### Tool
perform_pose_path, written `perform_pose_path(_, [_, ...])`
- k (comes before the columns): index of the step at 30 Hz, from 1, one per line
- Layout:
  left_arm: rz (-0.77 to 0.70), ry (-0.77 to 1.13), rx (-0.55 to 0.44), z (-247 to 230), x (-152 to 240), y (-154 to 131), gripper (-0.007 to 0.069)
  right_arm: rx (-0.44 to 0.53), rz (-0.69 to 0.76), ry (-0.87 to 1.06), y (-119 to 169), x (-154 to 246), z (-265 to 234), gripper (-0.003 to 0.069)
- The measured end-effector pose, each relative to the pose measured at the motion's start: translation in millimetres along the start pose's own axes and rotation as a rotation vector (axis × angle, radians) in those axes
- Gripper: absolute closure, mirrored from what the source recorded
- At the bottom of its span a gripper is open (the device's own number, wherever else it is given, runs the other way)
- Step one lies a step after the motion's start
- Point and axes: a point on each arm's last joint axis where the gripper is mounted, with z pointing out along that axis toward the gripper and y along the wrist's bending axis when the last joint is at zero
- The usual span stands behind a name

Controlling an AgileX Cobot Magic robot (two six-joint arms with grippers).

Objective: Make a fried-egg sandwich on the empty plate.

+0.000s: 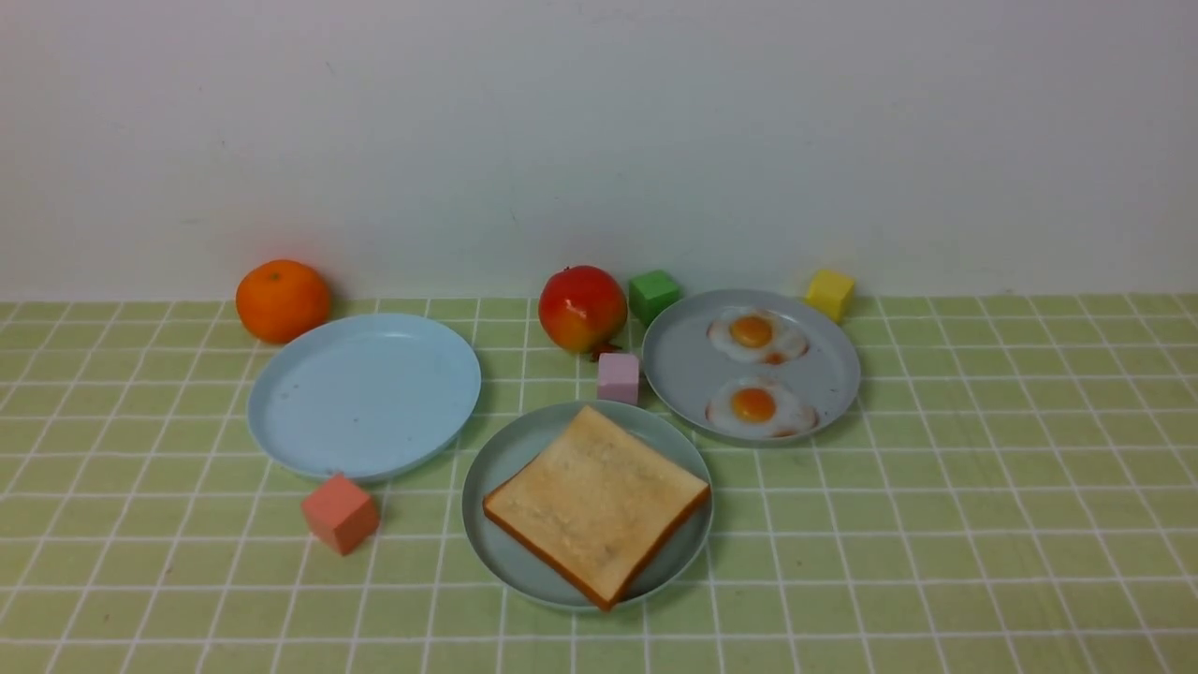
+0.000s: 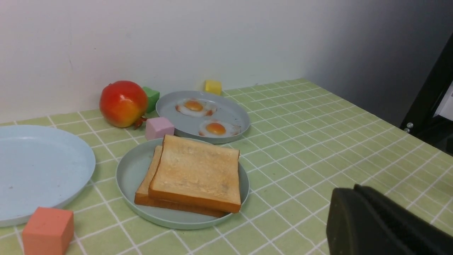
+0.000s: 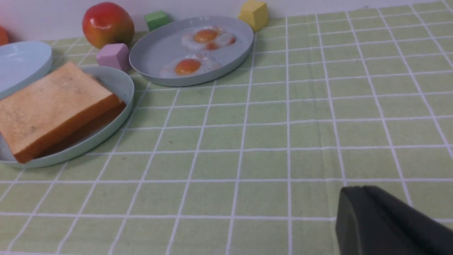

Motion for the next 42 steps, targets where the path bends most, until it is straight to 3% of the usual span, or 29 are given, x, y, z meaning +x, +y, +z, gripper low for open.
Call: perform_pose_path(42, [0.034,0.009,-0.013,0.0,0.8,1.1,0.061,0.004,-0.014,0.011,-0.3,0.3,-0.4,0.0664])
